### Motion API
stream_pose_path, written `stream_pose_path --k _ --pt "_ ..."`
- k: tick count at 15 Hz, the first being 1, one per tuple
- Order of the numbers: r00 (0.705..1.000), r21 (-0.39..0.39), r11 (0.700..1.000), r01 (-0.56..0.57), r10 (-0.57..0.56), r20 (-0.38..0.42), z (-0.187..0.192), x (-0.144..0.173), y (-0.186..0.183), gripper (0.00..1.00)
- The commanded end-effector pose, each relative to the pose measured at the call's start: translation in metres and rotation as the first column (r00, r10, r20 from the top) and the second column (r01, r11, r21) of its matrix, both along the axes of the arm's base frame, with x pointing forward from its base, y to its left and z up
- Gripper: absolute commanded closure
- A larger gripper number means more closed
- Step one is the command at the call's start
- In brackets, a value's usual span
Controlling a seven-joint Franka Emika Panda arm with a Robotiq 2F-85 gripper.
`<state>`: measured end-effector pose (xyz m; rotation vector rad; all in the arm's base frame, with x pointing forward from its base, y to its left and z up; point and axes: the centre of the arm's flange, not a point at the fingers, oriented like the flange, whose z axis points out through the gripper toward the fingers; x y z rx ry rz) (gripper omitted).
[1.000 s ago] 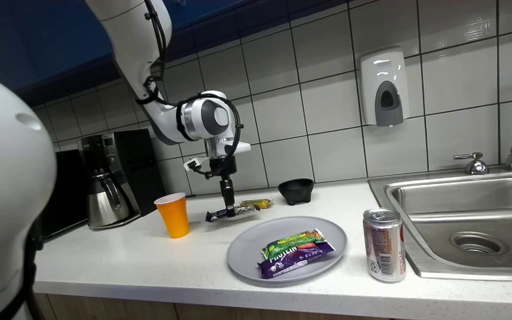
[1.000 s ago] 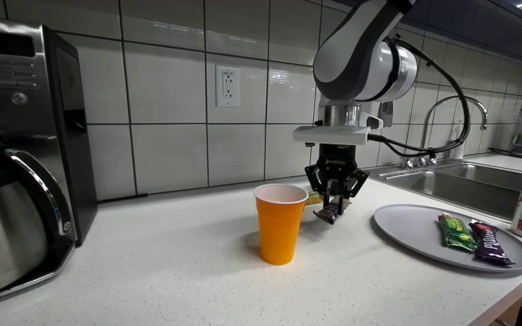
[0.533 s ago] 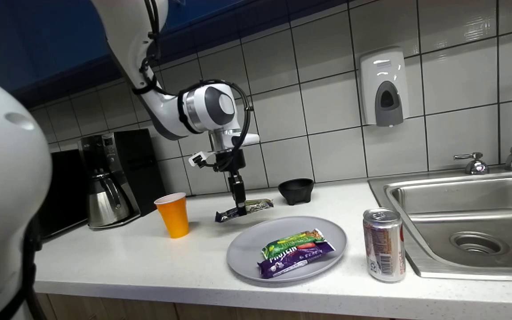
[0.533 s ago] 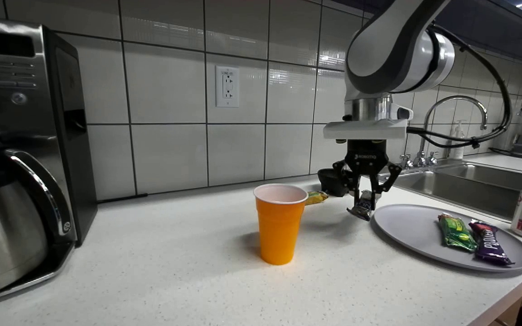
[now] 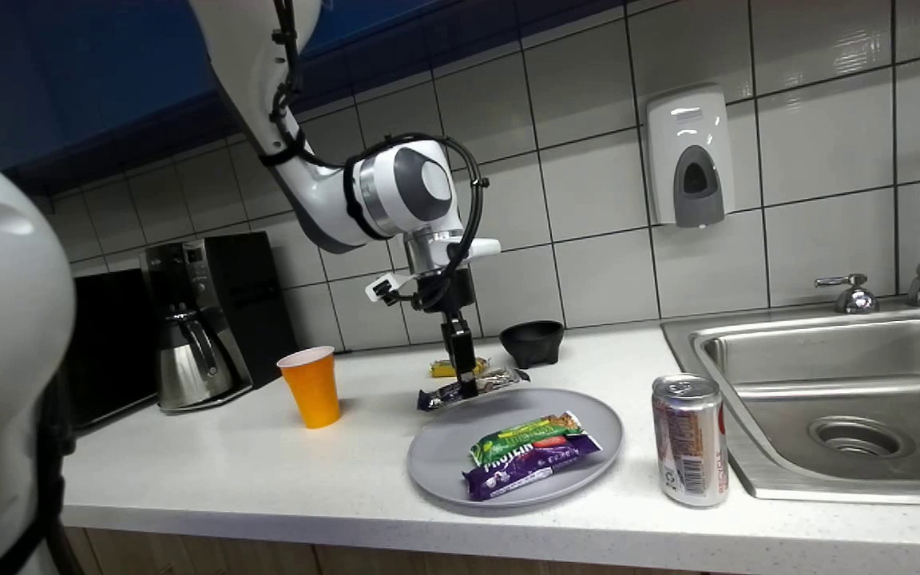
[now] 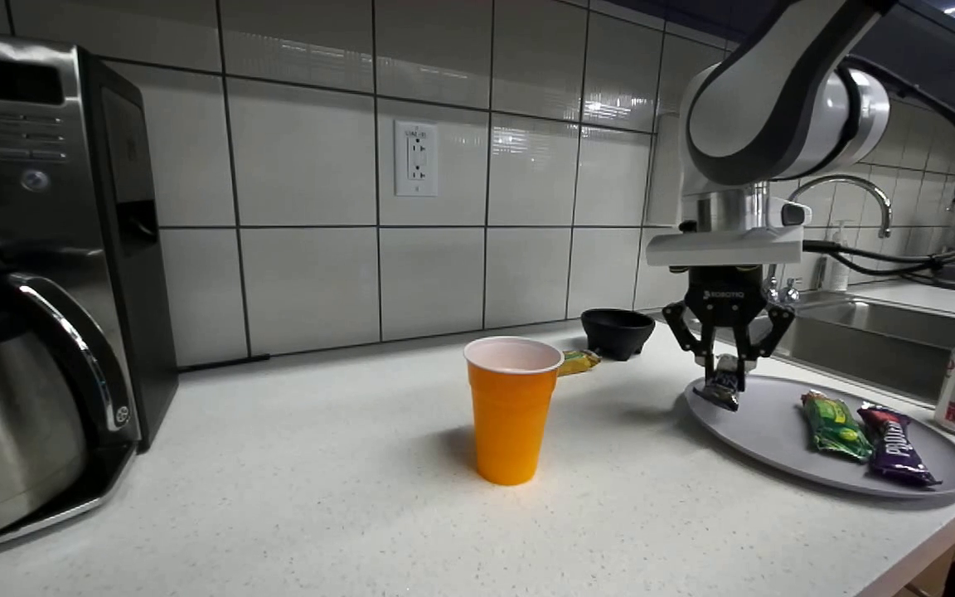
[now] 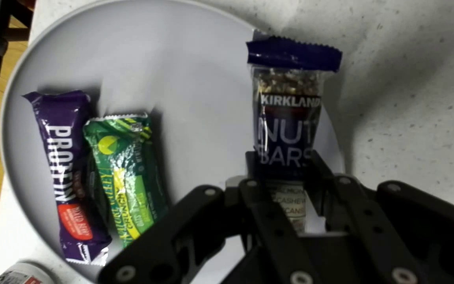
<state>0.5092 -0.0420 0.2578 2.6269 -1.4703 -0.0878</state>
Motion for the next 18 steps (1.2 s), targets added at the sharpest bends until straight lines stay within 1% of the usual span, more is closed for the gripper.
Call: stream_pose_path --k 1,9,18 --pt "1.0 -0.015 1.0 0.019 -0.019 0.012 0.002 -0.015 -0.017 0.92" --pt "0.999 -0.027 0.999 0.016 -0.017 -0.028 -0.014 -0.03 -0.023 0.92" --pt "0.999 -0.044 0.999 -0.004 0.001 -0.055 -0.018 -0.043 -0.022 0.92"
